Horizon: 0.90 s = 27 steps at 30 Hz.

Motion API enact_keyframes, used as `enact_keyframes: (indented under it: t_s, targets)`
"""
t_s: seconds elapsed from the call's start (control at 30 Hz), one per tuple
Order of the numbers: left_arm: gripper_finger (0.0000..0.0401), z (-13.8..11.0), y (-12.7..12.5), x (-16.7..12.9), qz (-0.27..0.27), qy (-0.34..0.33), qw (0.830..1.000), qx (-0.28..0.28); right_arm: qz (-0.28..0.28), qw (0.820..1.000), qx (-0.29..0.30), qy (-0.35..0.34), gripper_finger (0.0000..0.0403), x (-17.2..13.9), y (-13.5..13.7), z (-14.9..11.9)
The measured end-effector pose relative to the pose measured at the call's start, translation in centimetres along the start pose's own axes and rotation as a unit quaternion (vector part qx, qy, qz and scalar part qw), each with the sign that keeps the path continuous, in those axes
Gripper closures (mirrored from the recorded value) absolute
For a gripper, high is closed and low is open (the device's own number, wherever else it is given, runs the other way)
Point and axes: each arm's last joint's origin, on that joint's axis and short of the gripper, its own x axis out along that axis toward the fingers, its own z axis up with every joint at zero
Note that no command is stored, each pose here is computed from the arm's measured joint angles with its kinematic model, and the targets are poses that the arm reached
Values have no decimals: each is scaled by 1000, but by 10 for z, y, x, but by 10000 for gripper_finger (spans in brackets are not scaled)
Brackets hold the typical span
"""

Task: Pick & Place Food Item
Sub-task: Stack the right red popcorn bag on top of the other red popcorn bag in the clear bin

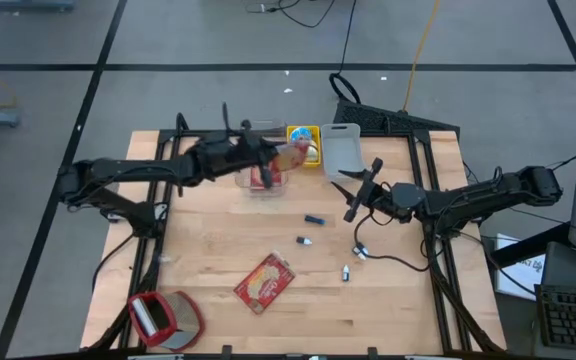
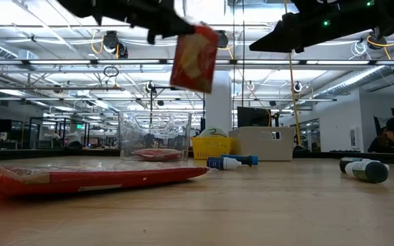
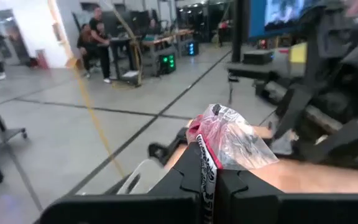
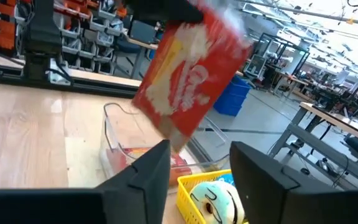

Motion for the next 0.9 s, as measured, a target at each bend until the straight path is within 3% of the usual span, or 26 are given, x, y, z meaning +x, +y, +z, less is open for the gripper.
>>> enact_keyframes:
  t_s: [0.37,0.53,0.73,0.9]
  targets:
    - [399,-47,39,-41,-31,-38,999,-2,0,1000,4,-1,233,0,0,0]
    - [399,-63,52,-51,-18,-52,998,-14,0,1000,4,-1,235,0,0,0]
    - [399,-81,57,-56,-16,-29,999,-28,0,1000,4,0,235,0,0,0]
    - [398,-87,58,-57,-49,-20,997,-54,0,1000,4,-1,238,0,0,0]
